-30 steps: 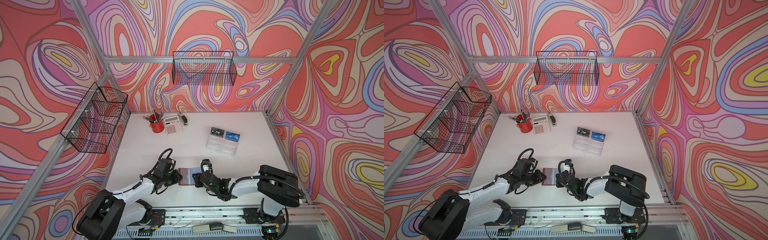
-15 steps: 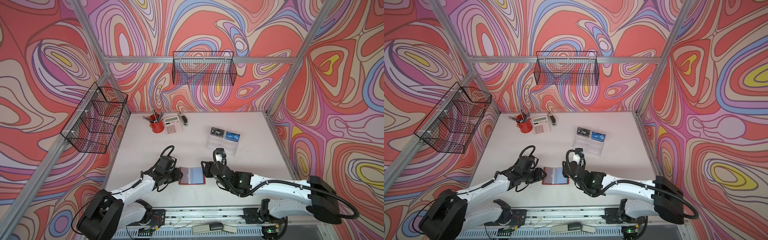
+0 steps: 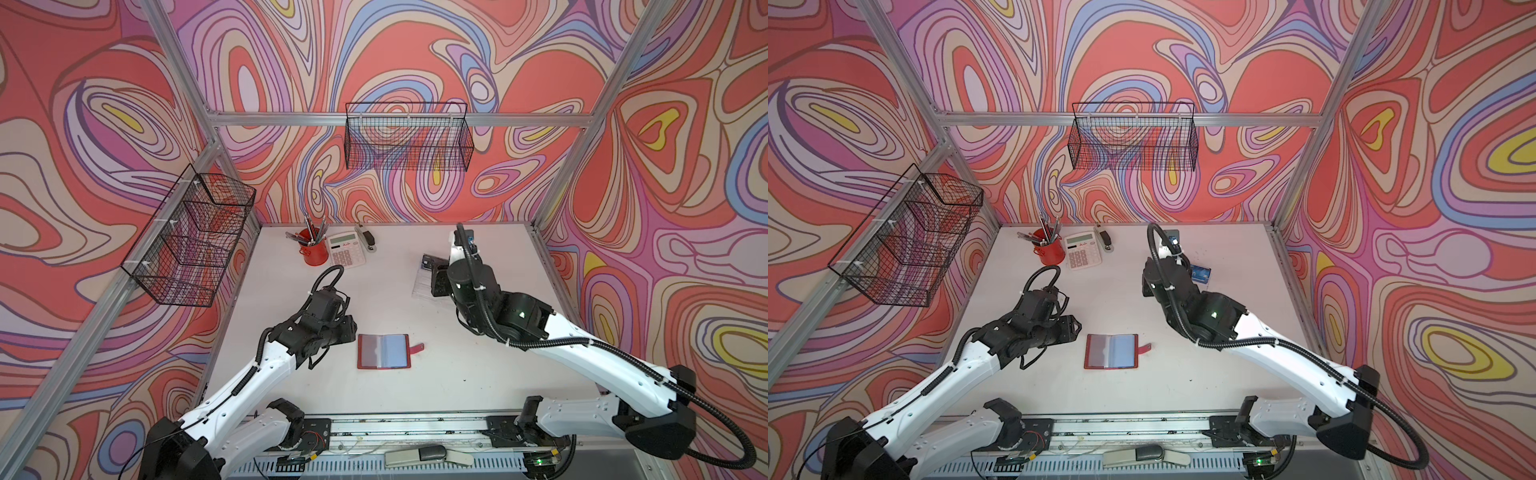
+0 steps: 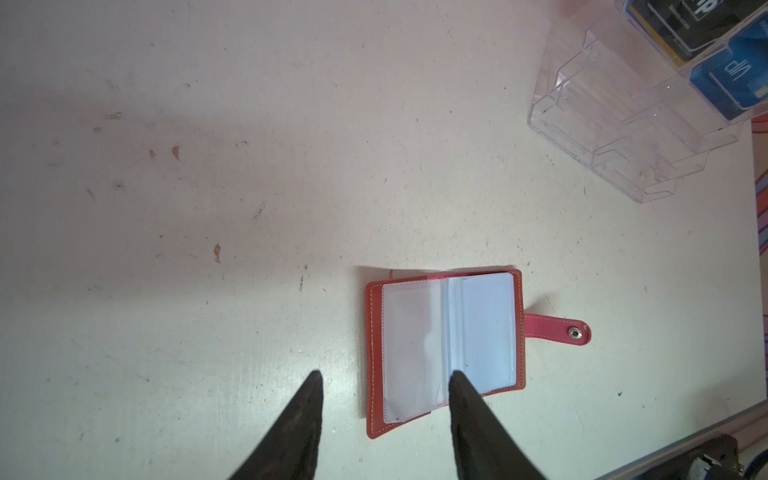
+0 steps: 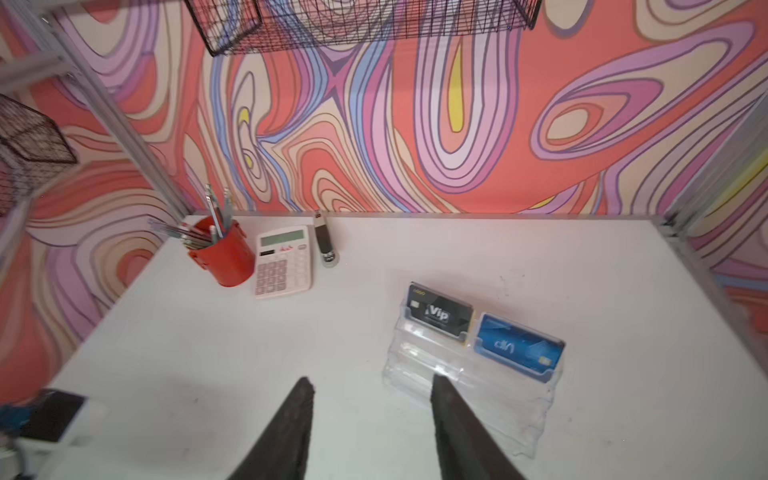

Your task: Put the credit cards into the card holder

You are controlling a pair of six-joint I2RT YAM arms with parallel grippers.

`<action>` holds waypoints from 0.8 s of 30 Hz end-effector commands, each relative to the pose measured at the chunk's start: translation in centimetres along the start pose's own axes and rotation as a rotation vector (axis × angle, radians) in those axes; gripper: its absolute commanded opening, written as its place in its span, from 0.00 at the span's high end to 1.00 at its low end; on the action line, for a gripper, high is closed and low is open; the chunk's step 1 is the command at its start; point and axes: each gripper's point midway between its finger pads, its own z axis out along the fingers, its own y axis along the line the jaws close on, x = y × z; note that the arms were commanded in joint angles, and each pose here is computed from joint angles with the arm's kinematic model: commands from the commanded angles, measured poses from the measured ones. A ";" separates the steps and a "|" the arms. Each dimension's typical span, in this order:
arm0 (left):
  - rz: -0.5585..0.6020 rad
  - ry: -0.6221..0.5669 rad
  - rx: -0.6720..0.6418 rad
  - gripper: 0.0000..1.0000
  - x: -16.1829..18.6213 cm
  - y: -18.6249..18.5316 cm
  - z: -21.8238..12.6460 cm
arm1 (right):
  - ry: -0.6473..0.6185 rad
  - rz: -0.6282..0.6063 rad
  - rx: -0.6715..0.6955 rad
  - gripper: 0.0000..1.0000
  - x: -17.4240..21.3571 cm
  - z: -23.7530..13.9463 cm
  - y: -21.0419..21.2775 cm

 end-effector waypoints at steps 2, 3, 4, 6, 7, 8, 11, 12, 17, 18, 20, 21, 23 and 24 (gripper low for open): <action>0.063 -0.027 -0.075 0.44 1.1 2.3 0.4 | 0.122 -0.148 0.018 0.26 0.5 3.8 -2.9; 0.082 -0.021 -0.063 0.47 1.3 2.0 0.4 | 0.139 -0.131 0.051 0.26 0.1 4.8 -4.5; 0.089 -0.019 -0.057 0.47 1.5 2.0 0.6 | 0.154 -0.112 0.070 0.26 0.0 5.6 -5.7; 0.101 0.000 -0.016 0.45 2.2 1.5 1.4 | 0.201 -0.039 0.079 0.26 0.5 7.7 -9.1; 0.111 0.013 0.001 0.46 2.4 1.2 1.7 | 0.225 0.003 0.064 0.26 1.1 8.7 -10.4; 0.123 0.021 0.010 0.48 2.4 1.0 1.8 | 0.248 0.054 0.056 0.25 1.8 9.7 -12.2; 0.123 0.002 0.000 0.48 1.9 1.0 1.8 | 0.312 0.155 0.067 0.20 4.7 12.4 -16.7; 0.121 -0.010 0.005 0.47 1.7 0.9 1.6 | 0.330 0.180 0.053 0.20 5.6 13.2 -17.5; 0.131 -0.078 0.044 0.41 1.0 0.4 0.7 | 0.418 0.308 -0.052 0.20 10.6 16.9 -20.3; 0.133 -0.082 0.043 0.40 0.9 0.5 0.6 | 0.431 0.318 -0.062 0.20 11.4 17.4 -20.4; 0.134 -0.091 0.038 0.40 0.8 0.5 0.5 | 0.453 0.326 -0.099 0.20 12.8 18.4 -20.1; 0.136 -0.091 0.036 0.40 0.8 0.6 0.5 | 0.459 0.327 -0.133 0.20 13.3 18.8 -19.6; 0.136 -0.093 0.021 0.40 0.6 0.7 0.4 | 0.457 0.338 -0.189 0.20 14.0 19.2 -18.8; 0.136 -0.092 0.017 0.41 0.5 0.7 0.5 | 0.450 0.345 -0.216 0.20 14.1 19.3 -18.4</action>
